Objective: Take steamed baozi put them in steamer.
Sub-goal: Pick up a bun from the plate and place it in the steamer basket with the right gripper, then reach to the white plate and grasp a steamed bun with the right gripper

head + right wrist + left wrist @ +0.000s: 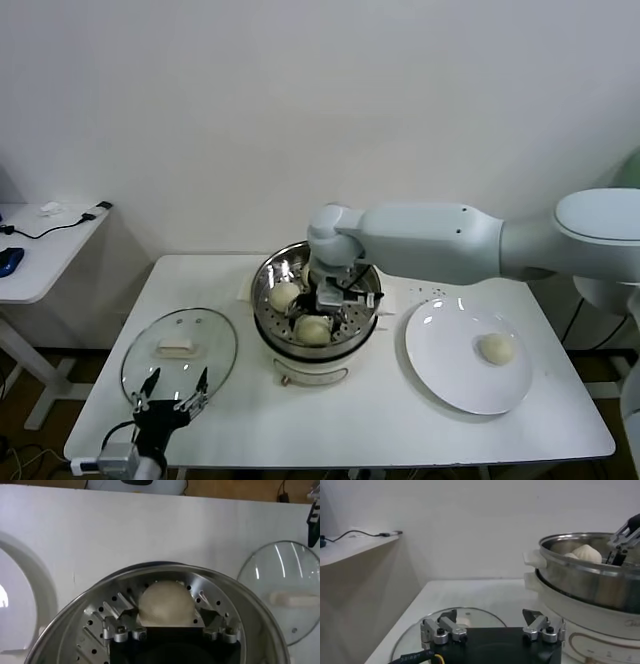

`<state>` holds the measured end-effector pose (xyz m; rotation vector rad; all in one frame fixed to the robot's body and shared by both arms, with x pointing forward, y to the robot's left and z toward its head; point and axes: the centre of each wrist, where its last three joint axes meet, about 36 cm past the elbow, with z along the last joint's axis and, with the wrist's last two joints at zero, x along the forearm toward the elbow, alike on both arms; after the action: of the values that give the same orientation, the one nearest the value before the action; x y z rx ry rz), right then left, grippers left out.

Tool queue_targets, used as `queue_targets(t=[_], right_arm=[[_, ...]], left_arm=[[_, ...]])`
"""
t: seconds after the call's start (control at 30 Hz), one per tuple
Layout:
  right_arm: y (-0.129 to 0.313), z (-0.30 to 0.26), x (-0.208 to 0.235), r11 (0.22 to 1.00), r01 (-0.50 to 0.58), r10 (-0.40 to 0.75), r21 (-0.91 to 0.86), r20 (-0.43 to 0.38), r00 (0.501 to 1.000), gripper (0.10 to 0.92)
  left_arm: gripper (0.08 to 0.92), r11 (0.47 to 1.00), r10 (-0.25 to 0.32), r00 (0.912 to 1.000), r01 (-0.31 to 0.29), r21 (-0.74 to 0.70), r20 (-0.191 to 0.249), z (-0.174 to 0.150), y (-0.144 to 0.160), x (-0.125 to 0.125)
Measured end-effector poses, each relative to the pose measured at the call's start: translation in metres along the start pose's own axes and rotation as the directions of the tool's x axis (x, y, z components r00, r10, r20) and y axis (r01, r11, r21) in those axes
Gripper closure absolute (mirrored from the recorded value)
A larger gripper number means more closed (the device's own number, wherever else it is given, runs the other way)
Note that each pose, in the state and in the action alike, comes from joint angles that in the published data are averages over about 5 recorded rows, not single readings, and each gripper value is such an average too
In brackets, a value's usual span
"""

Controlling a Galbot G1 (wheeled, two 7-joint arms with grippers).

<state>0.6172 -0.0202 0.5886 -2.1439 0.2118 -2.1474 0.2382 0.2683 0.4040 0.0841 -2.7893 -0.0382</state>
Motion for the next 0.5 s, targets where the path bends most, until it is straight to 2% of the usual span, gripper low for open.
queue_targets(t=[0.27,0.5], right_arm=[[0.018,0.02,0.043,0.997,-0.004,0.003,-0.075,-0.011,1.0,0.2],[0.081,0.059,0.117,0.955,-0.01,-0.01,-0.297,-0.068,0.998,0.2]], left_arm=[[0.177,1.0,0.003,1.0,-0.003,0.002,0.004,-0.001,-0.002,0.001],[0.177,1.0,0.012,0.9999,-0.012,0.004,0.01,-0.003,-0.006,0.002]])
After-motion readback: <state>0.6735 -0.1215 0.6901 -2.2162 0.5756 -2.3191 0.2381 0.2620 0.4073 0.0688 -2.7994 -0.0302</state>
